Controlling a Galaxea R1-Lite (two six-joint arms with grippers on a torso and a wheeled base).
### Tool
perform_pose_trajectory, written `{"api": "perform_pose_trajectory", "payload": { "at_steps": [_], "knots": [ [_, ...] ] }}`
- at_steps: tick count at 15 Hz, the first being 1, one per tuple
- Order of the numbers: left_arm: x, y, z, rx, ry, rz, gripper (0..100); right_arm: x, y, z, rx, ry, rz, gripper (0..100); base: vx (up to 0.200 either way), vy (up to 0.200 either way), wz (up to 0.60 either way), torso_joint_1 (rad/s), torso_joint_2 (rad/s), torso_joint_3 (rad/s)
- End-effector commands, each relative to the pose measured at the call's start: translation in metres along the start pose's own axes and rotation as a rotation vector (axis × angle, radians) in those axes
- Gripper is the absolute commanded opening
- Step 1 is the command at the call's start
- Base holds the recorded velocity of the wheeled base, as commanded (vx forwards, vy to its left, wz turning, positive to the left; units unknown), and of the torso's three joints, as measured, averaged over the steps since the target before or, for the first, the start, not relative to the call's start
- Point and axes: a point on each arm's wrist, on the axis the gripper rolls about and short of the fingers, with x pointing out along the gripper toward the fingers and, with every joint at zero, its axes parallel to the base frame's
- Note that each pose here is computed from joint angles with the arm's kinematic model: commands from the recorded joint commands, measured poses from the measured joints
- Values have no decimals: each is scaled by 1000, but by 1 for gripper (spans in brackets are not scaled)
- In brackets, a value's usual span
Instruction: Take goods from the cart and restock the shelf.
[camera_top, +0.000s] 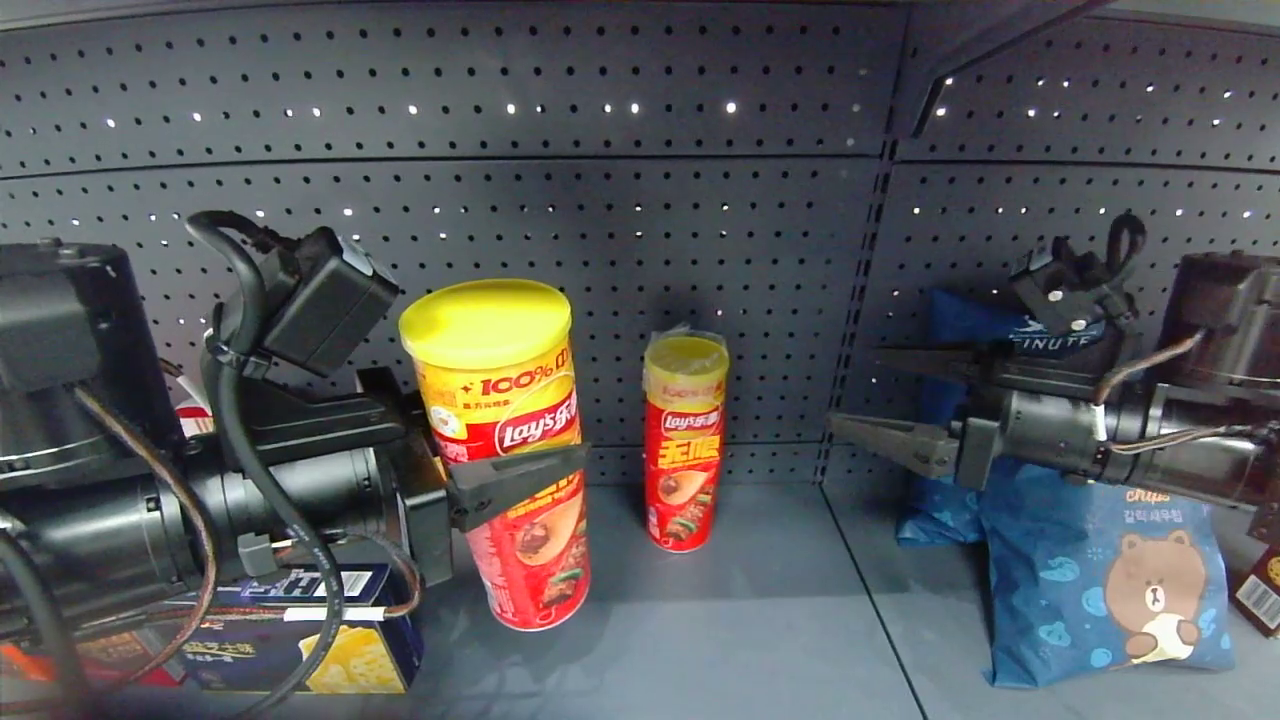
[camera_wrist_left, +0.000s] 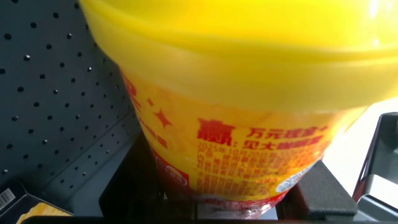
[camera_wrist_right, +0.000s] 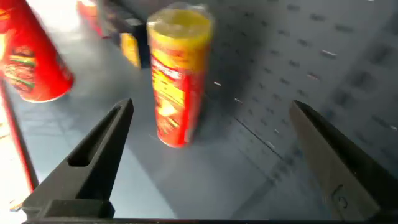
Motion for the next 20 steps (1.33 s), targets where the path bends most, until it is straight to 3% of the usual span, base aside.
{"api": "perform_pose_trajectory", "payload": {
  "at_steps": [1, 7, 12, 20],
  "knots": [
    [0, 0, 0, -1, 1, 1, 0, 24, 1, -19, 26, 39, 60, 100, 0, 0, 0, 0, 0, 0],
    [4, 1, 0, 0, -1, -2, 0, 55, -3, -32, 20, 16, 160, 100, 0, 0, 0, 0, 0, 0],
    [6, 2, -1, -2, 4, -1, 0, 79, -1, -54, 47, 54, 224, 100, 0, 0, 0, 0, 0, 0],
    [5, 5, 1, -1, 0, 8, 0, 115, -10, -87, 62, 72, 244, 100, 0, 0, 0, 0, 0, 0]
  ]
}}
